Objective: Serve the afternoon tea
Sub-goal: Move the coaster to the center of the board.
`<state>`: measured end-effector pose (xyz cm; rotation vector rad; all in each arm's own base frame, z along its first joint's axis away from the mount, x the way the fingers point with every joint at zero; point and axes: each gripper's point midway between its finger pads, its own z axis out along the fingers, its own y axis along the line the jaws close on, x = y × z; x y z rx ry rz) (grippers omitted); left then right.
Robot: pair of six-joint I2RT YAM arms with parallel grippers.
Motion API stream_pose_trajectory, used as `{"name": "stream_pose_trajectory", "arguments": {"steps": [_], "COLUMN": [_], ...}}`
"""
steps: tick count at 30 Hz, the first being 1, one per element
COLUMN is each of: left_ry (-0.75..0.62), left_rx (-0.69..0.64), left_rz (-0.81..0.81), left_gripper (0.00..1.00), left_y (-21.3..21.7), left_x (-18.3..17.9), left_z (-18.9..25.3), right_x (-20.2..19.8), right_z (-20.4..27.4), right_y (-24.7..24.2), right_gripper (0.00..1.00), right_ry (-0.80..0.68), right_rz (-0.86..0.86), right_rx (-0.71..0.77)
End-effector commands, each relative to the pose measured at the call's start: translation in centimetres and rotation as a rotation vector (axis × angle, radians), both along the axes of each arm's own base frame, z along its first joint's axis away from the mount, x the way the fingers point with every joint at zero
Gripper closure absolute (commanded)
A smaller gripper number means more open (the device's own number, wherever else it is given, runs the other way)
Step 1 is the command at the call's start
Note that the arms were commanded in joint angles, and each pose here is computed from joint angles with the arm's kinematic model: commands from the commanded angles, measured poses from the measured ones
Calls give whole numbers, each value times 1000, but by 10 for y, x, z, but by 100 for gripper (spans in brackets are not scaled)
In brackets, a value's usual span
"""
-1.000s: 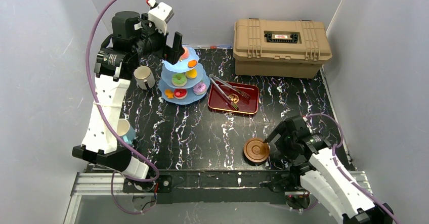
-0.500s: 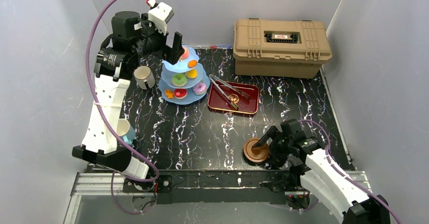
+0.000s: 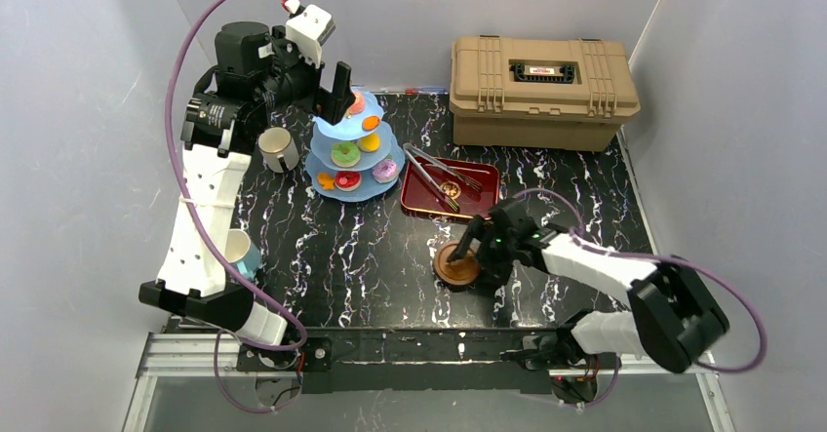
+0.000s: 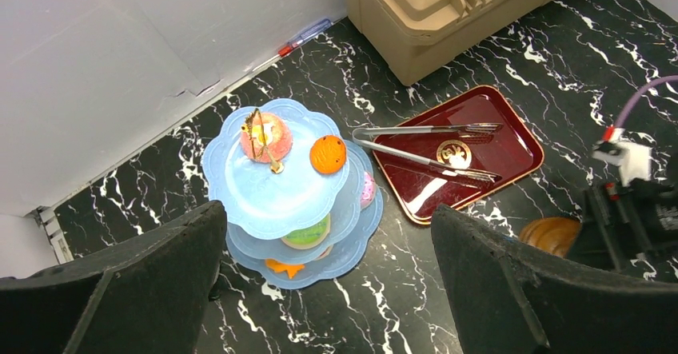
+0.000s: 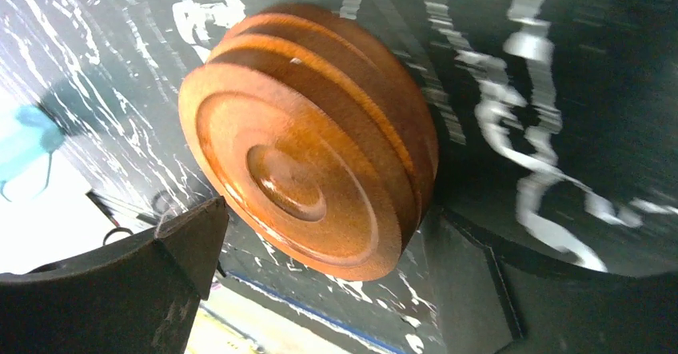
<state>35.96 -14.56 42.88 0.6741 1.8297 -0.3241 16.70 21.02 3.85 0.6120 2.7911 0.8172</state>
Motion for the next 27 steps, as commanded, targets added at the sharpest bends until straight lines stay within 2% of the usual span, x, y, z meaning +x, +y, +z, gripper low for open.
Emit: {"name": "stream_pose_trajectory", "arguments": {"steps": [1,4,14,22,27], "left_ry": [-62,-53,-28,-27,-35], "left_rx": [2,17,22,37,41], "left_rz": [3,5,-4,13,19], "left_gripper": [2,2,2,2,2], "left_y": [7,9,11,16,18], "left_x": [-18,-19,-30,-33,-33], "left_z": [22,17,10,8,11], "right_x": [21,25,46,68,67], "right_z": [-8,0,38,41,35], "right_y": [34,45,7,39,56], "right_gripper": [2,2,2,2,2], "right_ry": [-113,-132,-340,-383,-366], "right_rz": [66,93,136,219,248], "right_rx": [-77,-94,-290,-254,-240]}}
